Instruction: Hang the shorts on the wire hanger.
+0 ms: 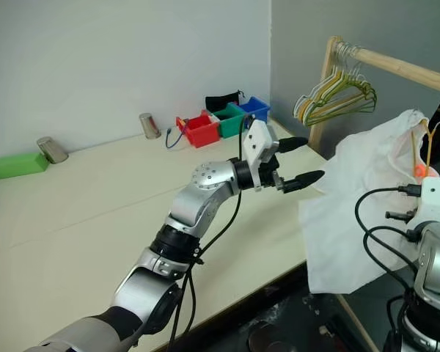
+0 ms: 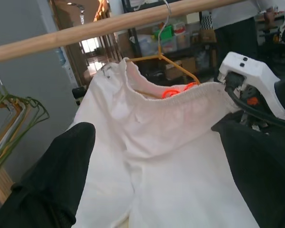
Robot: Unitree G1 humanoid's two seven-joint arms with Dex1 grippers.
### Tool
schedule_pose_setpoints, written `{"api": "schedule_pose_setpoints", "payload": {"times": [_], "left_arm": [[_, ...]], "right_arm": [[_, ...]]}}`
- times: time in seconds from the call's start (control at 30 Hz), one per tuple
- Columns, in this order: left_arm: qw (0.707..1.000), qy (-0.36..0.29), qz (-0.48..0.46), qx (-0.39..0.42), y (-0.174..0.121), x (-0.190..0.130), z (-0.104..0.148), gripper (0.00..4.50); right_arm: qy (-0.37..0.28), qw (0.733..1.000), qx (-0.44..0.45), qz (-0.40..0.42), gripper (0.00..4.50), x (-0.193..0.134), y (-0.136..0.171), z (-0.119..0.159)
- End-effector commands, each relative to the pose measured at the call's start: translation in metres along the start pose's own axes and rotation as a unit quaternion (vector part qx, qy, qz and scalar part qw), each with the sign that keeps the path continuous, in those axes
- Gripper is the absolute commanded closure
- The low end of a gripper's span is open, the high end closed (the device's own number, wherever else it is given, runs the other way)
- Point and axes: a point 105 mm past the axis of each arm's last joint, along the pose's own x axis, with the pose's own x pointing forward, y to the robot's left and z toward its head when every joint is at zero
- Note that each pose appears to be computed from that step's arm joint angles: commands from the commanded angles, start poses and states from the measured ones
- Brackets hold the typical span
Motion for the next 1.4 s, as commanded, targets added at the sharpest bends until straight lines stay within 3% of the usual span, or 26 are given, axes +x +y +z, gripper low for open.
{"api": "schedule_pose_setpoints", "payload": {"times": [0.03, 0.17, 0.6, 0.87, 1.2, 1.4], "left_arm": [[0.999, -0.028, 0.002, 0.036, 0.0, 0.011, 0.021, 0.03], [0.999, -0.029, -0.003, 0.044, -0.005, 0.017, 0.021, 0.03], [0.998, -0.032, -0.001, 0.051, -0.004, 0.018, 0.025, 0.03], [0.998, -0.032, -0.001, 0.058, -0.003, 0.02, 0.027, 0.03], [0.998, -0.025, 0.008, 0.058, -0.001, 0.016, 0.022, 0.03], [0.998, -0.021, 0.012, 0.059, 0.001, 0.013, 0.02, 0.0]], "right_arm": [[-0.035, 0.999, 0.009, -0.021, 4.5, 0.002, -0.016, 0.021], [-0.022, 0.997, 0.071, -0.032, 4.5, 0.008, -0.032, 0.025], [-0.017, 0.989, 0.129, -0.068, 4.5, 0.009, -0.066, 0.036], [0.016, 0.978, 0.201, -0.048, 4.5, 0.012, -0.056, 0.025], [0.026, 0.978, 0.201, -0.039, 4.5, 0.016, -0.042, 0.017], [0.017, 0.985, 0.163, -0.048, 2.97, 0.013, -0.043, 0.023]]}}
